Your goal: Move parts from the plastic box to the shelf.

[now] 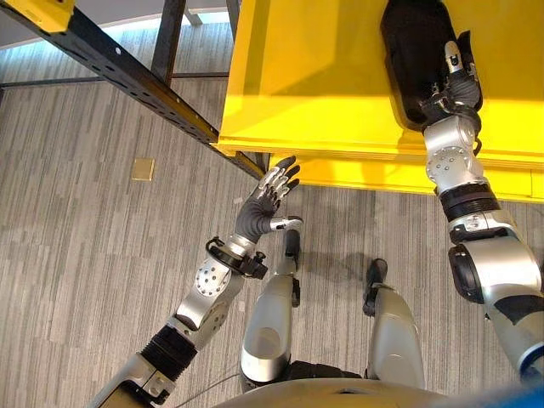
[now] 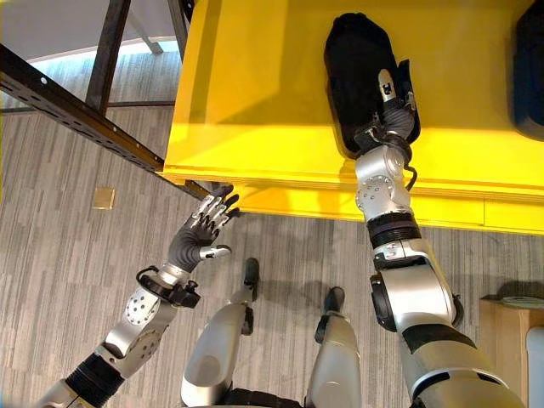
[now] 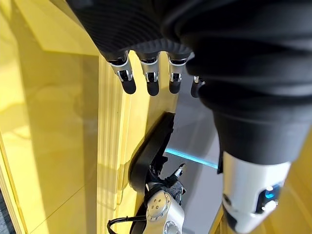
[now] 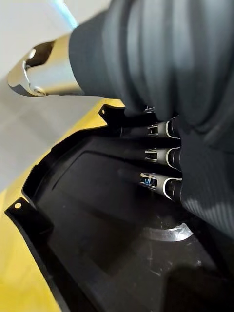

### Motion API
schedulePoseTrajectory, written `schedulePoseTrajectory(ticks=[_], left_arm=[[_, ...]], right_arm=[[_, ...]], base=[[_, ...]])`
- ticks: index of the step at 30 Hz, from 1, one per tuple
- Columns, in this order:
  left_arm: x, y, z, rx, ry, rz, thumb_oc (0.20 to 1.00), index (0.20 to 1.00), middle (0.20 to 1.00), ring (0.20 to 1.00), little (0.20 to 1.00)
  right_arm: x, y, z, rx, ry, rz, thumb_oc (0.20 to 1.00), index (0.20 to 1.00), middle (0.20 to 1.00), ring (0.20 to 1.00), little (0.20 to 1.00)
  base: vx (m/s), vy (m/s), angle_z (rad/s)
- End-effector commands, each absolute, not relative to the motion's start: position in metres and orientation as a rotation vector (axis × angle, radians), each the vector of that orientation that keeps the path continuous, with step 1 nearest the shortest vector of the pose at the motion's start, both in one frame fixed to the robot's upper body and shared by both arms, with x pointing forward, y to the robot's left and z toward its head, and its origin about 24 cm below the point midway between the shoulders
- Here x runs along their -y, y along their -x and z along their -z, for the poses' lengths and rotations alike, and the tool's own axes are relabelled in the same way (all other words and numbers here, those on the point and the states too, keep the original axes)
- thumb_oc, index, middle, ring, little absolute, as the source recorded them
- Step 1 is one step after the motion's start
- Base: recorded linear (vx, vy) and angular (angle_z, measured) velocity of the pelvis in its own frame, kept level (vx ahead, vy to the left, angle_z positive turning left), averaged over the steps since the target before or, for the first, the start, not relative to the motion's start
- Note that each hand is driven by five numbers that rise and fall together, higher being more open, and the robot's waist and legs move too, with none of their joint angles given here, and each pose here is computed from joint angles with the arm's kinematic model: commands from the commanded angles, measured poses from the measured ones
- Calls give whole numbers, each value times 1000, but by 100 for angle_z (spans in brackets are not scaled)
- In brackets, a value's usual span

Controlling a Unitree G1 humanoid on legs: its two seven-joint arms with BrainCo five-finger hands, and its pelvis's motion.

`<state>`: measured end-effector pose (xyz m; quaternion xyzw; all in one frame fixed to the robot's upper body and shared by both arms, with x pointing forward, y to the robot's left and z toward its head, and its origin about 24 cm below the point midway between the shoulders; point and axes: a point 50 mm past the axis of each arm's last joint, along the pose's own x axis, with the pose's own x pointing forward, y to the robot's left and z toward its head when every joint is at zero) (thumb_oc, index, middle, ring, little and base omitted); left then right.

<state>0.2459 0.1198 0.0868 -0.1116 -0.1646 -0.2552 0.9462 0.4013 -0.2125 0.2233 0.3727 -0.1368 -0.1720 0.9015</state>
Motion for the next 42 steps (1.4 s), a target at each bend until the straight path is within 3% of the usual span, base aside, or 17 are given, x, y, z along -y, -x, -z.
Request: schedulePoseTrajectory(ticks=[1,12,18,19,24,32,37,42], left_arm=[[-116,-239,-104,446,269,563,1000,1000,1000,1000,1000],[-118,-235,-100,449,282,565,1000,1000,1000,1000,1000],[-120,-232,-100,451,278,574,1000,1000,1000,1000,1000],[-121,-230,-99,453,279,578,1000,1000,1000,1000,1000],[-121,-226,-97,453,281,576,1000,1000,1000,1000,1000],[-124,-222,-97,449,274,590,1000,1000,1000,1000,1000],[-127,-221,-99,452,273,587,1000,1000,1000,1000,1000],[-136,-218,-103,474,268,515,1000,1000,1000,1000,1000]], right_arm=[[225,-394,-251,419,-916,338,1000,1000,1000,1000,1000],[216,-394,-258,459,-1162,230,1000,1000,1000,1000,1000],[183,-391,-268,508,-1107,-13,1000,1000,1000,1000,1000],[163,-386,-271,514,-1047,-122,1000,1000,1000,1000,1000],[128,-366,-277,574,-925,-200,1000,1000,1000,1000,1000],[132,-353,-294,685,-862,-240,1000,1000,1000,1000,1000],[132,-340,-305,805,-424,-150,1000,1000,1000,1000,1000],[137,-310,-273,883,560,-84,1000,1000,1000,1000,1000]], base=[[15,19,-6],[8,24,-2],[1,5,2],[-10,-19,4],[-2,-5,1],[-2,-11,1],[2,-7,-1],[-4,1,-2]])
